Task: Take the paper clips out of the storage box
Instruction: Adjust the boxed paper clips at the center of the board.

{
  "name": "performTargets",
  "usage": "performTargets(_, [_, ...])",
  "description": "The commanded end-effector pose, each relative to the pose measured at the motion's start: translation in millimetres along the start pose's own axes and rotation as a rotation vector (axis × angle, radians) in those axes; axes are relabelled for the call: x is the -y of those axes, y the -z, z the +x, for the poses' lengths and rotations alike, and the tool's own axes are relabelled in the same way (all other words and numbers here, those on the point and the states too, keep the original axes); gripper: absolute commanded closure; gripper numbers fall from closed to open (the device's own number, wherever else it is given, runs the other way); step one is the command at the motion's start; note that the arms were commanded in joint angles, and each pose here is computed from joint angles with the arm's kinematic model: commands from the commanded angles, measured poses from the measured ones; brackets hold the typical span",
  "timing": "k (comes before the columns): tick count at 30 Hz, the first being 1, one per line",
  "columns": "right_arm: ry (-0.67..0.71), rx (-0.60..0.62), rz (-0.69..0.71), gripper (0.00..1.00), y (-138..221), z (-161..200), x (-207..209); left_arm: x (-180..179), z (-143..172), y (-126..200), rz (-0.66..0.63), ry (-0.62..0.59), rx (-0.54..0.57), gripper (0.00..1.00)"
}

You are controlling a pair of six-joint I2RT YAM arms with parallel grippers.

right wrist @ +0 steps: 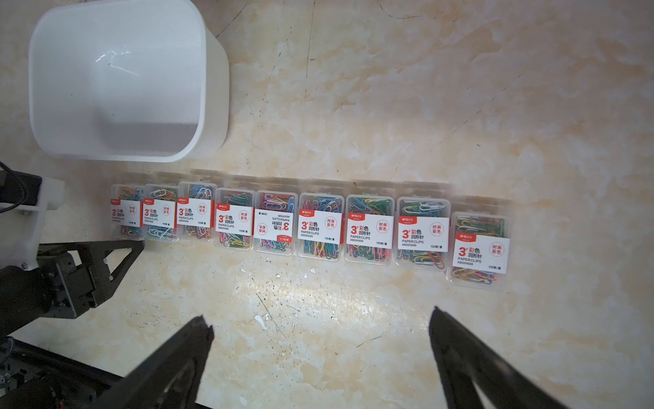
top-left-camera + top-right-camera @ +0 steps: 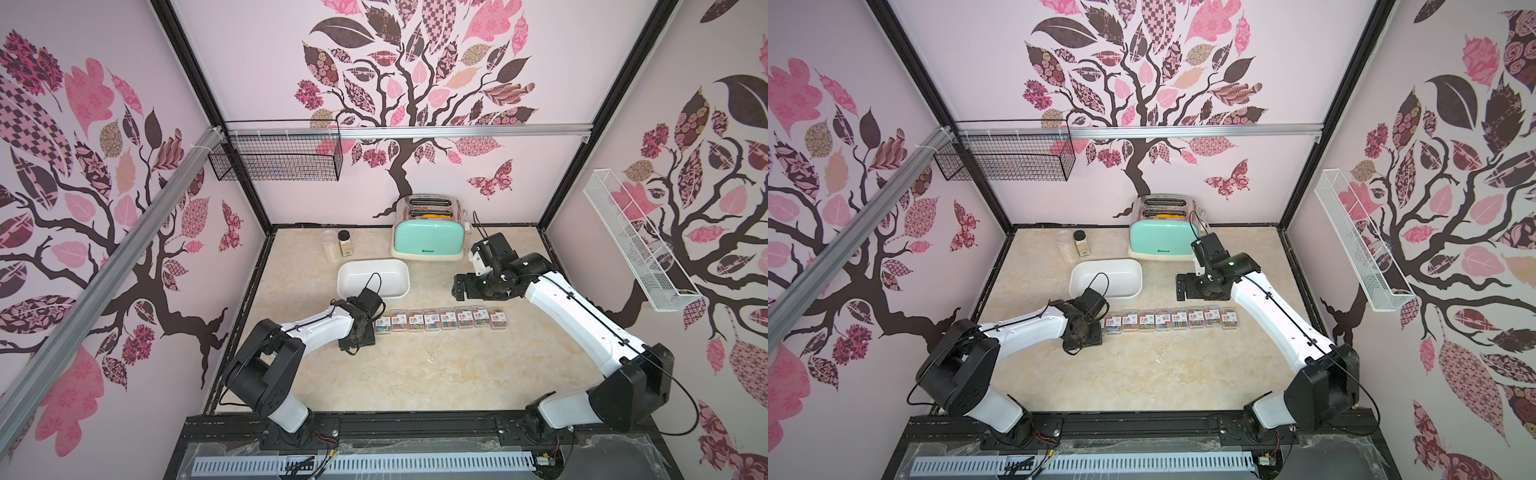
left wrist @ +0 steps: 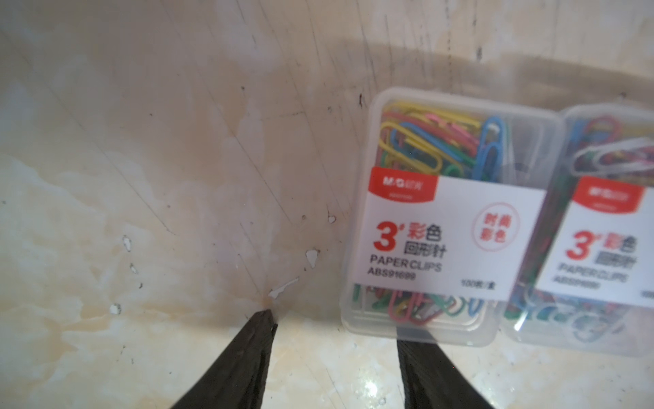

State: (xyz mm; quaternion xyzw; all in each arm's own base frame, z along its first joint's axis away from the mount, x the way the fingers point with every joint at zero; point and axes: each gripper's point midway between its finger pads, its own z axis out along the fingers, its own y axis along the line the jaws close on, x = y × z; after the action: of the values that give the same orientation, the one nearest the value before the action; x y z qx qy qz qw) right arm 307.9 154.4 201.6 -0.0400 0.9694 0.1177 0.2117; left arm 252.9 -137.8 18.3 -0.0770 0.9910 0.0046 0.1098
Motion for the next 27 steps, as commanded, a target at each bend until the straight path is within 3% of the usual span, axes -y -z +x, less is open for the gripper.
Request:
performTargets(1, [-0.001, 0.044, -0.012, 0.01, 12.8, -4.4, -3.4, 4.3, -10.8, 4.3, 0.005, -0.016, 0.038, 0.38])
performTargets(15, [0.000, 0.048, -0.013, 0.01, 15.0, -4.3, -5.0, 3.0, -11.8, 22.2, 0.031, -0.019, 0.060, 0.34])
performTargets(21, [0.002, 0.047, -0.013, 0.01, 14.2, -5.1, -6.3, 3.1, -14.6, 48.1, 0.064, -0.017, 0.083, 0.29])
performTargets(27, [0.004, 0.055, 0.001, 0.01, 15.1, -7.7, -4.2, 4.0, -35.1, 88.7, 0.085, -0.023, 0.174, 0.19])
